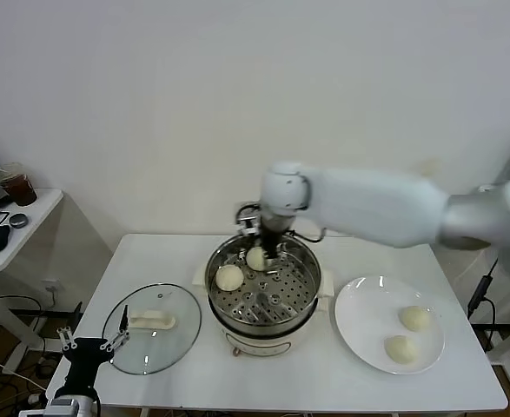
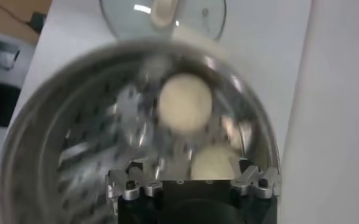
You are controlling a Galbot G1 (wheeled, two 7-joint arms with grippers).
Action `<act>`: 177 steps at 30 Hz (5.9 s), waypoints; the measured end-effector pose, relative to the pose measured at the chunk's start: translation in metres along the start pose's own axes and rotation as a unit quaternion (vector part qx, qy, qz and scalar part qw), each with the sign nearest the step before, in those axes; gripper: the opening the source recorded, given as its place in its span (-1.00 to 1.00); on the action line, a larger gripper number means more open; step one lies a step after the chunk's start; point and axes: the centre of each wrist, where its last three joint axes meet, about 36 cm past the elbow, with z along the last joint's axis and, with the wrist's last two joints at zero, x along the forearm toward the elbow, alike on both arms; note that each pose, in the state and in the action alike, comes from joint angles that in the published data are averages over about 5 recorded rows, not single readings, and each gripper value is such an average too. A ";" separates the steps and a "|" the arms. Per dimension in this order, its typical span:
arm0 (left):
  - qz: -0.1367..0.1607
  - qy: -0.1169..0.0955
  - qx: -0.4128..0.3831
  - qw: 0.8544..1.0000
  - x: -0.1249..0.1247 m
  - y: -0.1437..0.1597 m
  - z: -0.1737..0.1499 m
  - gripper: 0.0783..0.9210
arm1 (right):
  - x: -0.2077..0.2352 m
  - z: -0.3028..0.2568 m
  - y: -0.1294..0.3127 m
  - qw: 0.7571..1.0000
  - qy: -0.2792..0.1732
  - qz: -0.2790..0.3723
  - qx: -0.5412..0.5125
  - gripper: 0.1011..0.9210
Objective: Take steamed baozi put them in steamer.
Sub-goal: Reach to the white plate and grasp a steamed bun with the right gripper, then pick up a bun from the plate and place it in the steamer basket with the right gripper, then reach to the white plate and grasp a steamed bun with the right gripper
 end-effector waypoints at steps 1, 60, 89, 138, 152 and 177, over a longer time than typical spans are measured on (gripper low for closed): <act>0.001 0.000 0.000 1.000 0.000 0.000 0.000 0.77 | 0.005 0.012 0.004 1.000 0.002 -0.004 0.000 0.76; 0.014 0.017 -0.005 1.000 0.010 -0.014 0.007 0.77 | -0.121 0.286 0.212 0.992 0.059 -0.070 -0.092 0.43; 0.010 0.000 -0.001 1.000 0.001 -0.007 -0.001 0.77 | 0.008 0.269 0.118 0.997 -0.003 0.021 -0.077 0.12; -0.018 0.000 -0.003 1.000 0.003 0.004 -0.001 0.77 | -0.069 -0.038 0.021 0.840 -0.081 -0.061 0.533 0.18; -0.018 -0.003 -0.003 1.000 0.002 0.005 -0.001 0.77 | -0.050 -0.028 0.016 0.845 -0.085 -0.043 0.527 0.75; 0.000 -0.007 -0.003 1.000 -0.007 -0.001 0.001 0.77 | 0.017 0.220 0.063 0.996 0.049 0.034 0.068 0.76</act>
